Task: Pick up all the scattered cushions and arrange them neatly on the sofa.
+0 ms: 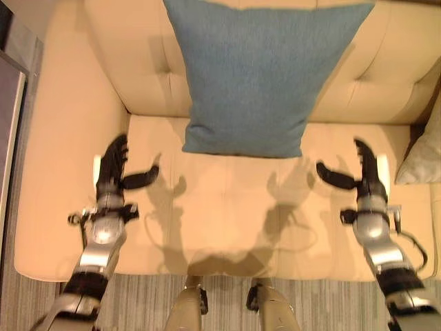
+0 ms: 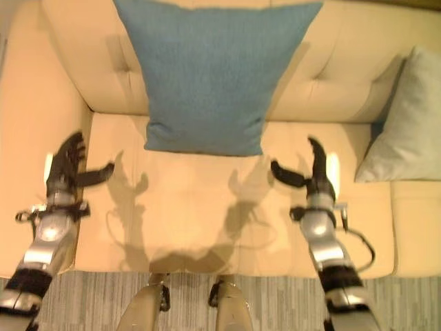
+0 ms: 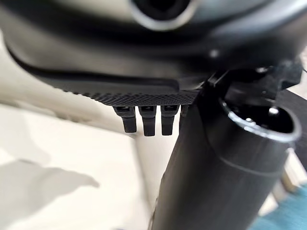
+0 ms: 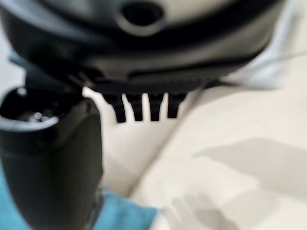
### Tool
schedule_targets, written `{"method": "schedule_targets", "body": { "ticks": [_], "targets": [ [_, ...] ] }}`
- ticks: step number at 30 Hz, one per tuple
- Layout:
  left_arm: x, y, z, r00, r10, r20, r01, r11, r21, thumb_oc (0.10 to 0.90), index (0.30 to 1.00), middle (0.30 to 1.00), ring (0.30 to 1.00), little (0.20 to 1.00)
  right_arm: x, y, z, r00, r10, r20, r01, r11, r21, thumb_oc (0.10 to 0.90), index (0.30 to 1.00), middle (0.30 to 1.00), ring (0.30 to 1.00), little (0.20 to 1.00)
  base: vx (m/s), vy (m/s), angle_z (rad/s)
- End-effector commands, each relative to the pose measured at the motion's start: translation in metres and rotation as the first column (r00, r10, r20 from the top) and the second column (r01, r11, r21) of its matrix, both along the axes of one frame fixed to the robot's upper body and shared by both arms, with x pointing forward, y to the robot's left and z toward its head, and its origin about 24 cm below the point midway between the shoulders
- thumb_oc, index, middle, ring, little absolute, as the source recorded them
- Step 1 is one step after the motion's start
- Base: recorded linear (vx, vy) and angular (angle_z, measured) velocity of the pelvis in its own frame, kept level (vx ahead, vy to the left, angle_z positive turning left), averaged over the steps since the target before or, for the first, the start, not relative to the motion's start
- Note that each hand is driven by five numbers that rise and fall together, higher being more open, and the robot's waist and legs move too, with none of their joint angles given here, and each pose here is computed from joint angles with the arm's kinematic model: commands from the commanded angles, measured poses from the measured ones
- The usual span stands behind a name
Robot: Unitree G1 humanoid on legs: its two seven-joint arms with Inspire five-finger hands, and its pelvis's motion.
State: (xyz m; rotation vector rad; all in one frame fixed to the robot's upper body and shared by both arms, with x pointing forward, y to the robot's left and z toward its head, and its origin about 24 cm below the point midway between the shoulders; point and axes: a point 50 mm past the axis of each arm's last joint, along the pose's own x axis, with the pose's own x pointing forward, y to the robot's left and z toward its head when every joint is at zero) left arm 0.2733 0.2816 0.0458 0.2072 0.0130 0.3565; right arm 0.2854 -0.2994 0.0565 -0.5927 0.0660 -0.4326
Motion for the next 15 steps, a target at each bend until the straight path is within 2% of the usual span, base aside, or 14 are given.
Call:
{"method": "schedule_targets", "body": {
  "ticks": [1,3,7,9,10,15],
  "targets": [
    [-0.018,-0.004,-0.02,0.999,-0.031,-0.044,0.032,0.999,0.015,0.8,0.9,0.9,0.9,0.9,-0.018,0.005,-0.017,0.998,0.063,-0.022,-0.063,0.998,0.009,0.8,0.9,0.9,0.9,0.9,0.13,0.009,-0.07],
    [-0.029,-0.003,-0.033,0.996,-0.015,-0.091,0.015,1.0,-0.009,0.8,0.9,0.9,0.9,0.9,-0.026,0.008,-0.029,0.996,0.068,-0.057,-0.066,0.997,0.04,0.8,0.9,0.9,0.9,0.9,0.05,0.007,-0.07],
    [-0.074,0.002,-0.084,0.95,0.033,-0.31,-0.048,0.998,-0.043,0.8,0.9,0.9,0.9,0.9,-0.055,0.013,-0.068,0.981,0.062,-0.183,-0.038,0.991,0.129,0.8,0.9,0.9,0.9,0.9,0.05,0.012,-0.04],
    [-0.106,-0.002,-0.12,0.877,0.042,-0.479,-0.079,0.995,-0.057,0.8,0.9,0.9,0.9,0.9,-0.072,0.021,-0.096,0.949,0.075,-0.305,-0.03,0.988,0.148,0.8,0.9,0.9,0.9,0.9,0.05,0.019,-0.05],
    [-0.106,-0.002,-0.12,0.877,0.042,-0.479,-0.079,0.995,-0.057,0.8,0.9,0.9,0.9,0.9,-0.072,0.021,-0.096,0.949,0.075,-0.305,-0.031,0.988,0.148,0.8,0.9,0.9,0.9,0.9,0.03,0.015,-0.05],
    [-0.156,-0.008,-0.167,0.673,0.05,-0.738,-0.065,0.998,0.009,0.8,0.9,0.9,0.9,0.9,-0.102,0.034,-0.14,0.871,0.087,-0.483,0.018,0.978,0.21,0.8,0.9,0.9,0.9,0.9,0.03,0.013,0.0]
  ]
}}
